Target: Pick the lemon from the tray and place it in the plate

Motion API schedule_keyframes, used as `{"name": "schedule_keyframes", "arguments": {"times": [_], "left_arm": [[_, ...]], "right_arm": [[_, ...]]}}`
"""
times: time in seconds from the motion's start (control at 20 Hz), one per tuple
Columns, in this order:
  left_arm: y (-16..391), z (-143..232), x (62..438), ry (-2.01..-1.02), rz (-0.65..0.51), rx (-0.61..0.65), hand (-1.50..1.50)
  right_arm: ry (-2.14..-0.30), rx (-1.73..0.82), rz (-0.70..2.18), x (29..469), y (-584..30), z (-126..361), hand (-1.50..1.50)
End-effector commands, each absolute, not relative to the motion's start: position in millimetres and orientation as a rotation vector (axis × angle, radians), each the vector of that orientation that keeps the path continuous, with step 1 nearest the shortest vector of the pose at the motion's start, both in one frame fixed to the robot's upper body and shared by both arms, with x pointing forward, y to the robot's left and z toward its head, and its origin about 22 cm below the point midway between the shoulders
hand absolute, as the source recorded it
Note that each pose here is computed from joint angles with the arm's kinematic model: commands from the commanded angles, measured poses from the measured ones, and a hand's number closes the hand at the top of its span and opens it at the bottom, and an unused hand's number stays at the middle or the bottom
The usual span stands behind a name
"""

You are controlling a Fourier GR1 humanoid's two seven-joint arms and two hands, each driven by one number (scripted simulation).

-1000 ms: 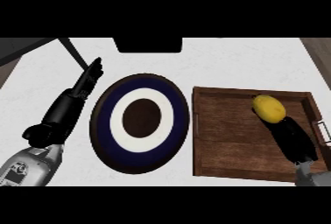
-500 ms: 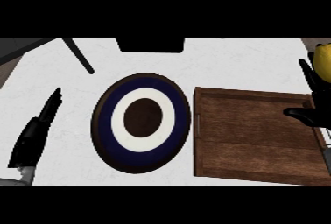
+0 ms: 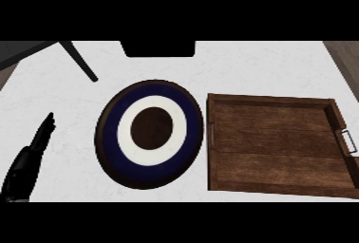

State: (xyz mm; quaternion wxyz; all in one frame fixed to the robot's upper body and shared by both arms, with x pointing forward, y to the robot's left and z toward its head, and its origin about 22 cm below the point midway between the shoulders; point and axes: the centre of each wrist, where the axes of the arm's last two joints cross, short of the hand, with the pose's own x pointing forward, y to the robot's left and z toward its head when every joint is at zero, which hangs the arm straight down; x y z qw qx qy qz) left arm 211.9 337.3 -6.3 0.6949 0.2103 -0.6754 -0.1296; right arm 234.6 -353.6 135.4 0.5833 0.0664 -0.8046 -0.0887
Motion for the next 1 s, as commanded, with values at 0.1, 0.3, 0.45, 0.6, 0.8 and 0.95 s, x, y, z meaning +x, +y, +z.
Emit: {"name": "schedule_keyframes", "arguments": {"times": [0.1, 0.3, 0.45, 0.6, 0.8, 0.95], "left_arm": [[346, 5, 225, -1.513, -0.282, 0.482, 0.00], [332, -2, 220, -1.517, -0.296, 0.467, 0.00], [323, -4, 208, -1.504, -0.309, 0.455, 0.00], [339, -5, 222, -1.521, -0.325, 0.467, 0.00], [332, 7, 231, -1.509, -0.307, 0.443, 0.00], [325, -5, 217, -1.523, -0.300, 0.476, 0.00]], "right_arm": [[-1.732, 0.042, 0.204, 225, -383, 168, -1.50], [-1.620, -0.060, 0.420, 236, -400, 192, -1.50], [-1.551, -0.081, 0.439, 248, -404, 199, -1.50], [-1.462, -0.111, 0.502, 266, -394, 203, -1.50], [-1.364, -0.078, 0.622, 280, -404, 210, -1.50], [-1.305, -0.067, 0.695, 290, -384, 196, -1.50]]}}
